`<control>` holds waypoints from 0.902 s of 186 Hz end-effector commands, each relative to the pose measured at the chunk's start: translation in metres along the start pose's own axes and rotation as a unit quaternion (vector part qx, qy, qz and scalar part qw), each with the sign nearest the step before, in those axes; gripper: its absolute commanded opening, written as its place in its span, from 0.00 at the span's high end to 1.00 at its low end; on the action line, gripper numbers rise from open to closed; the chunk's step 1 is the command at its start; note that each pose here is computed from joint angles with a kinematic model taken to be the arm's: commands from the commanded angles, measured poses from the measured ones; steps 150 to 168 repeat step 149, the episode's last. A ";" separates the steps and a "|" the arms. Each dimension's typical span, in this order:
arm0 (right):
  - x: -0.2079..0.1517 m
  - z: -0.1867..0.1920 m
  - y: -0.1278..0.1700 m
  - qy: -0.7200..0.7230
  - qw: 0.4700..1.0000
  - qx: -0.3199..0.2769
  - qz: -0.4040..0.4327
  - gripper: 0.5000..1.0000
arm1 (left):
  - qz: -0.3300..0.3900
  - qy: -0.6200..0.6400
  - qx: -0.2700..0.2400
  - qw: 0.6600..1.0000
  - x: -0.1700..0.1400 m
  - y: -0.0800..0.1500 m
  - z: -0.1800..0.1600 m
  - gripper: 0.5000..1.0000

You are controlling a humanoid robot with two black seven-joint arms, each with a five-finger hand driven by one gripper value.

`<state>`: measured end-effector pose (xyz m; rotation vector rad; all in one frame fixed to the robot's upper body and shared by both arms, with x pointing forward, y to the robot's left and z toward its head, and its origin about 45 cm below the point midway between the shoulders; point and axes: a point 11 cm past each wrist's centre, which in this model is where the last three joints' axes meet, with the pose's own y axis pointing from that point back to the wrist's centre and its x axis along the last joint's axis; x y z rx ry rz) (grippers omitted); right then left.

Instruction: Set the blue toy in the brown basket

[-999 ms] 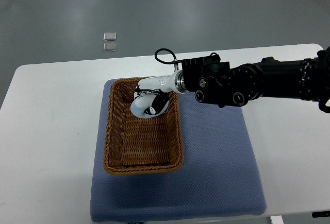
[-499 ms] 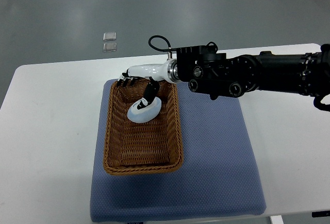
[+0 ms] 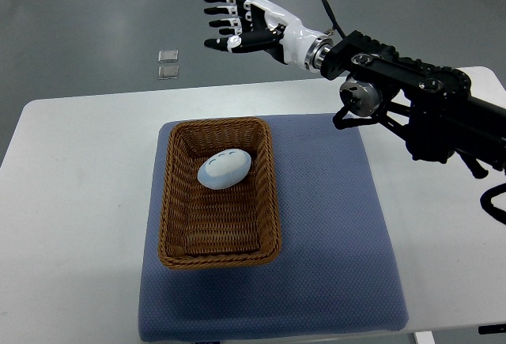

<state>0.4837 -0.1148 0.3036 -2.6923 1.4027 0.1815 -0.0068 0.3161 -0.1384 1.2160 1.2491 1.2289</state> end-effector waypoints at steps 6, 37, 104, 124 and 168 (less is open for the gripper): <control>0.040 0.023 0.025 -0.127 0.989 0.032 0.067 0.18 | 0.000 -0.001 0.000 1.000 0.000 0.000 0.000 0.00; 0.075 0.060 0.056 -0.208 0.971 0.050 0.108 0.18 | -0.001 -0.002 0.000 1.000 -0.001 0.000 0.000 0.00; 0.098 0.109 0.093 -0.264 0.954 0.052 0.128 0.18 | 0.000 -0.002 0.001 1.000 0.000 0.000 -0.001 0.00; 0.099 0.114 0.097 -0.267 0.954 0.049 0.126 0.18 | -0.002 -0.002 0.001 1.000 -0.001 0.000 -0.001 0.00; 0.100 0.119 0.100 -0.269 0.953 0.046 0.131 0.18 | -0.002 -0.002 0.001 1.000 -0.001 0.000 -0.001 0.00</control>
